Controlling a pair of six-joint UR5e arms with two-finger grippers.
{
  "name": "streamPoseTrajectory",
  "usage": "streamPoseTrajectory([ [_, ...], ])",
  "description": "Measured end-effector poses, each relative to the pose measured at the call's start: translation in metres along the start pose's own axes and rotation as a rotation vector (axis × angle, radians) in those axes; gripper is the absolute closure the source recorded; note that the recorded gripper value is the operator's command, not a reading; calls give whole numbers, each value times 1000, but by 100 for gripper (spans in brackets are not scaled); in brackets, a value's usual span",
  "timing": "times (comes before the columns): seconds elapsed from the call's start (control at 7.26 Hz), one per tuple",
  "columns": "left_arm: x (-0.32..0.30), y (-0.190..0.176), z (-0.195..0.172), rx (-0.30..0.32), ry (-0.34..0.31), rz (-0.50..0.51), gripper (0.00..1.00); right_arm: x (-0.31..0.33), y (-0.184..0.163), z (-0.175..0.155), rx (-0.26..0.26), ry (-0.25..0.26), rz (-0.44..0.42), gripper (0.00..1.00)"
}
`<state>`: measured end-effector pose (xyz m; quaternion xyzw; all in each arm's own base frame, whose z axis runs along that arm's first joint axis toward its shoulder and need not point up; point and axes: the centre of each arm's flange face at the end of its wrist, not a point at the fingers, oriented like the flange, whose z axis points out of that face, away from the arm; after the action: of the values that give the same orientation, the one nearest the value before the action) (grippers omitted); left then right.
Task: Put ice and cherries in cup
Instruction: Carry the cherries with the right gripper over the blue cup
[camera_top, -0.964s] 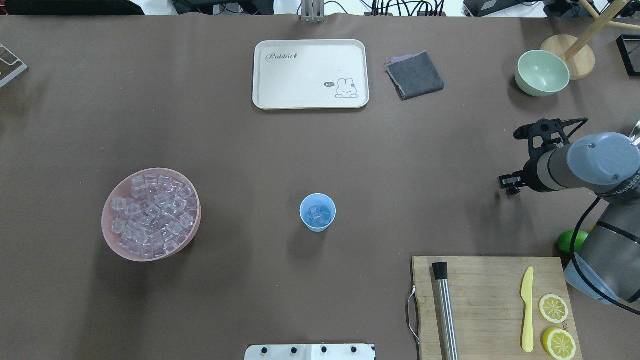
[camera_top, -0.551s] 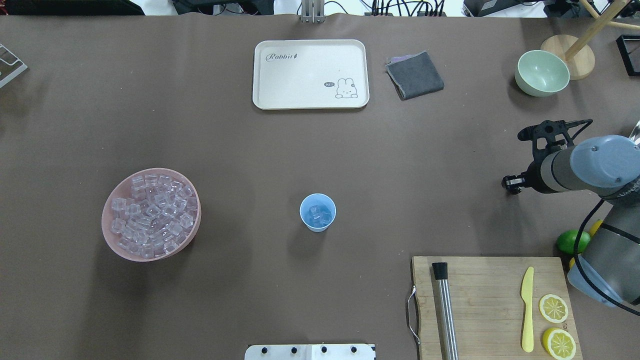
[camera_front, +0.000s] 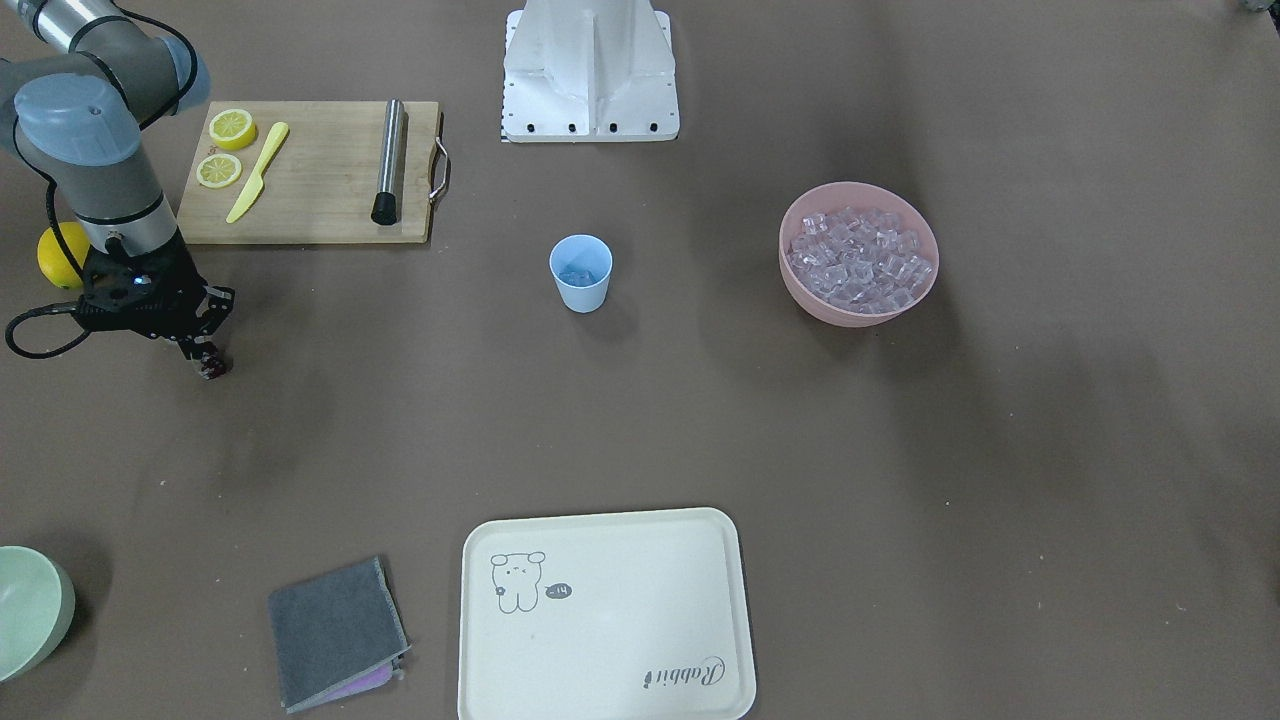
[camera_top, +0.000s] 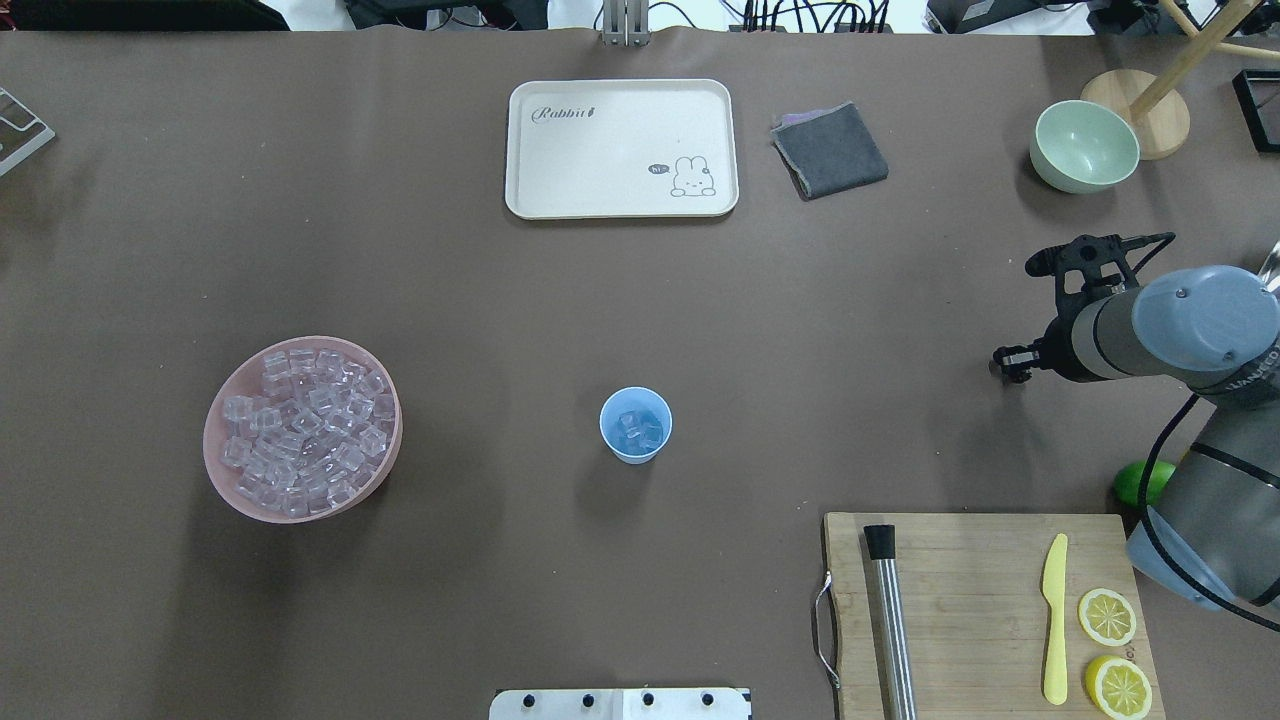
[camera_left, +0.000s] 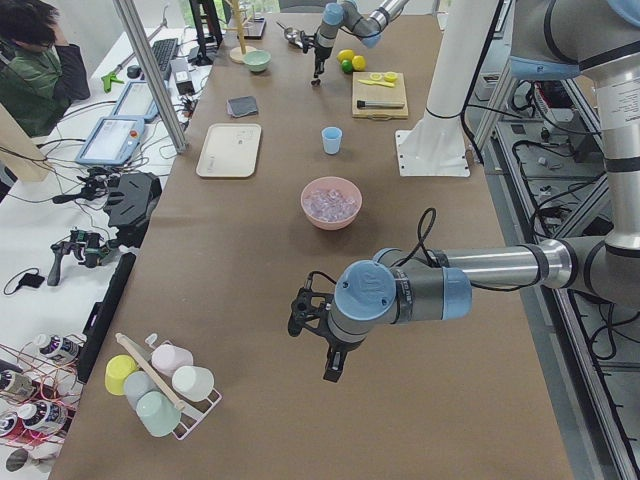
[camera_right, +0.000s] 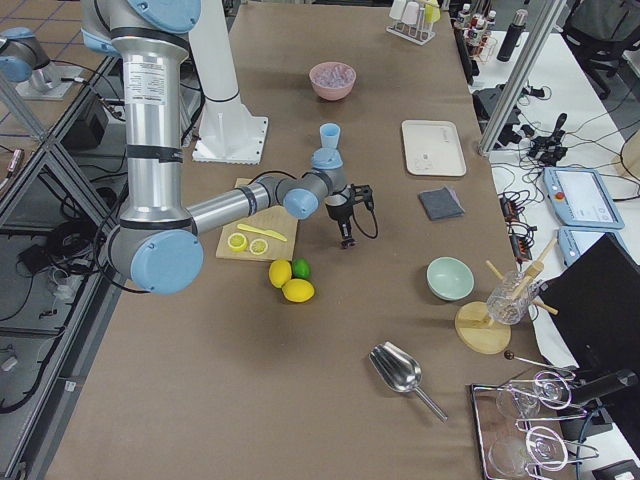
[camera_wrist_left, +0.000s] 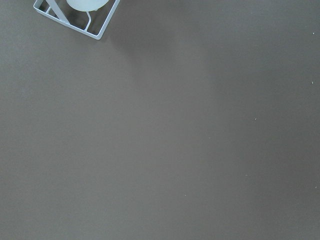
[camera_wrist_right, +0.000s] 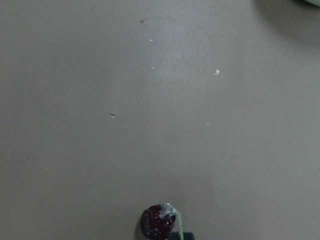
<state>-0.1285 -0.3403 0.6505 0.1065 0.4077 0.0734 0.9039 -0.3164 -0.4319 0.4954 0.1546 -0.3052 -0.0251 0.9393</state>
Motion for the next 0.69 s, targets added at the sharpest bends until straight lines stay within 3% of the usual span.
streamPoseTrajectory([
  [0.28,0,0,0,-1,0,1,2,-43,-27,-29,58,-73,-9,100],
  [0.69,0,0,0,1,0,2,2,-180,-41,-89,129,-285,56,100],
])
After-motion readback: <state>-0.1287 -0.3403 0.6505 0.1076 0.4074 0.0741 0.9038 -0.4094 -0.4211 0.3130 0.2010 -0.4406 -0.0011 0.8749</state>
